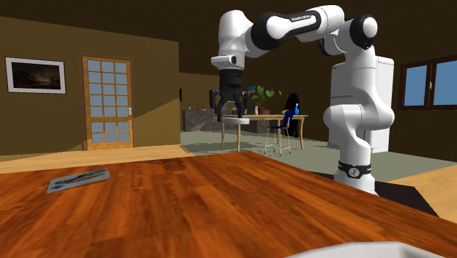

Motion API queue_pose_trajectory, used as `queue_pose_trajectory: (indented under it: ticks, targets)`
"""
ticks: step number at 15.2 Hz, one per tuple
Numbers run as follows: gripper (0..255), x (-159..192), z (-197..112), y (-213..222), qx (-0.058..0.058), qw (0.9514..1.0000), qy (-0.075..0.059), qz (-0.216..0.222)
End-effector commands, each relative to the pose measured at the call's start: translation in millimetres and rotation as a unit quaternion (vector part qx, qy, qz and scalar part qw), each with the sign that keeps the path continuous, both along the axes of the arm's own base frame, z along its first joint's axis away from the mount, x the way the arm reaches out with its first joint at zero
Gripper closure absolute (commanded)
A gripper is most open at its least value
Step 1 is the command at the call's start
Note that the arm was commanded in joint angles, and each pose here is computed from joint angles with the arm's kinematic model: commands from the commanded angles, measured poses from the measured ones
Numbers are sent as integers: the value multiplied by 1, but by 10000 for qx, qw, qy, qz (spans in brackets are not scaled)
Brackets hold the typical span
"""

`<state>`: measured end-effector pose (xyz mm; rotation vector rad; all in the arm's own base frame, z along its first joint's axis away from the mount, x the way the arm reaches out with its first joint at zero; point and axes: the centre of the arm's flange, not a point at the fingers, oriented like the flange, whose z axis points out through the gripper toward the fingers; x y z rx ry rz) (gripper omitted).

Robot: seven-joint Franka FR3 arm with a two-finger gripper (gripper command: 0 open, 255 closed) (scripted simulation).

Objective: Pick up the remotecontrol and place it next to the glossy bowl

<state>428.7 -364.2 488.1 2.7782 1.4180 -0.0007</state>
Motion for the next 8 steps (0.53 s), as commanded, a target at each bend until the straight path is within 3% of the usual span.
queue_pose_trajectory:
  ticks: [1,5,8]
  targets:
    - [255,-1,11,0,0,10000,1,-1]
    - [255,-1,29,0,0,10000,1,-1]
    - [255,21,29,34,0,10000,1,-1]
